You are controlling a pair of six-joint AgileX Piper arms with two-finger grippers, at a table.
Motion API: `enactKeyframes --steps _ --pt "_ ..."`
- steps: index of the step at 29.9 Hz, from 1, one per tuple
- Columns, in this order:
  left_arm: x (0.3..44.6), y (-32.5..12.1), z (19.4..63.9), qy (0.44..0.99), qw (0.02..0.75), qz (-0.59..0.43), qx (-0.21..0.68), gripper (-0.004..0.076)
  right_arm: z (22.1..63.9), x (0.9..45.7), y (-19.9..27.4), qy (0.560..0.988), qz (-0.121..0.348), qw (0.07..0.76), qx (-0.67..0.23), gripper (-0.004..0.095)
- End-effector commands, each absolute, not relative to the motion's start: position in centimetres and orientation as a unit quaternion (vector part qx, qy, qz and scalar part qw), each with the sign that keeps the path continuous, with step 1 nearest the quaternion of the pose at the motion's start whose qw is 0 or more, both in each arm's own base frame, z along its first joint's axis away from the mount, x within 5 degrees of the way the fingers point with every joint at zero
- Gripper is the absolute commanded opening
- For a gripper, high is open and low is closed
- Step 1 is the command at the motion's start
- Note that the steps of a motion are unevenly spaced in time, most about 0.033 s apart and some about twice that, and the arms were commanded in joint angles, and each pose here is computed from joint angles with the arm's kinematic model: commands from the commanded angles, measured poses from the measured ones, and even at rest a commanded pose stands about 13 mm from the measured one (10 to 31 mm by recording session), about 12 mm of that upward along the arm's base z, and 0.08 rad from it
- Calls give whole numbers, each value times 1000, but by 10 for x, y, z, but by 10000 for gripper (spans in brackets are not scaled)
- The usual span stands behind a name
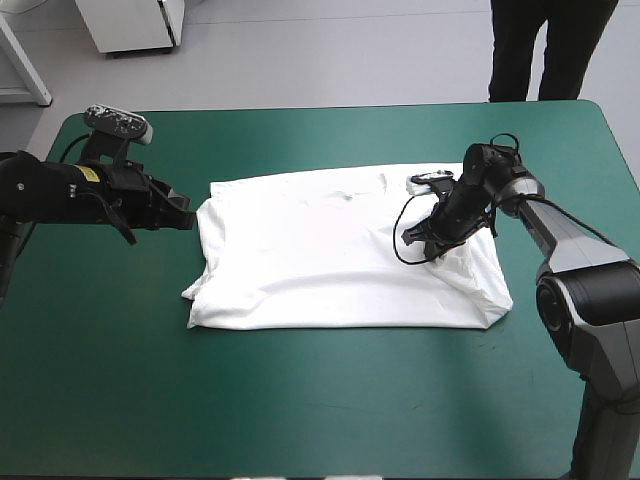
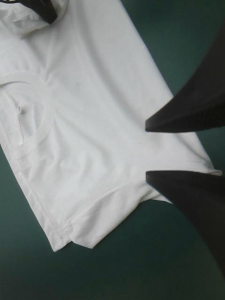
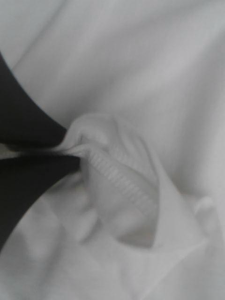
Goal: Fold the cloth
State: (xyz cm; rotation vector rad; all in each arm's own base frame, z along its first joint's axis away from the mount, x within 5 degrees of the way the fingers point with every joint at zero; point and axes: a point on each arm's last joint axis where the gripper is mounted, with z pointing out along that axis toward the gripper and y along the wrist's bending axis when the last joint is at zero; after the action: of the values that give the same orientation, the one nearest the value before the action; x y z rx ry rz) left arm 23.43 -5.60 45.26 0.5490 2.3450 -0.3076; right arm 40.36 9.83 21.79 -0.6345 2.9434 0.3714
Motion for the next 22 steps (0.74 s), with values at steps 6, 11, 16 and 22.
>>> enactKeyframes --steps 6,11,16,22 --pt "208 -55 475 889 381 -125 220 214 270 404 96 964 119 114 -210 449" --pt "192 -52 484 881 401 -120 221 214 301 399 88 965 84 153 -195 504" --pt "178 -50 491 877 417 -118 209 214 346 378 73 957 70 209 -186 504" --pt "167 -35 481 896 407 -62 163 214 380 335 50 955 68 246 -152 504"
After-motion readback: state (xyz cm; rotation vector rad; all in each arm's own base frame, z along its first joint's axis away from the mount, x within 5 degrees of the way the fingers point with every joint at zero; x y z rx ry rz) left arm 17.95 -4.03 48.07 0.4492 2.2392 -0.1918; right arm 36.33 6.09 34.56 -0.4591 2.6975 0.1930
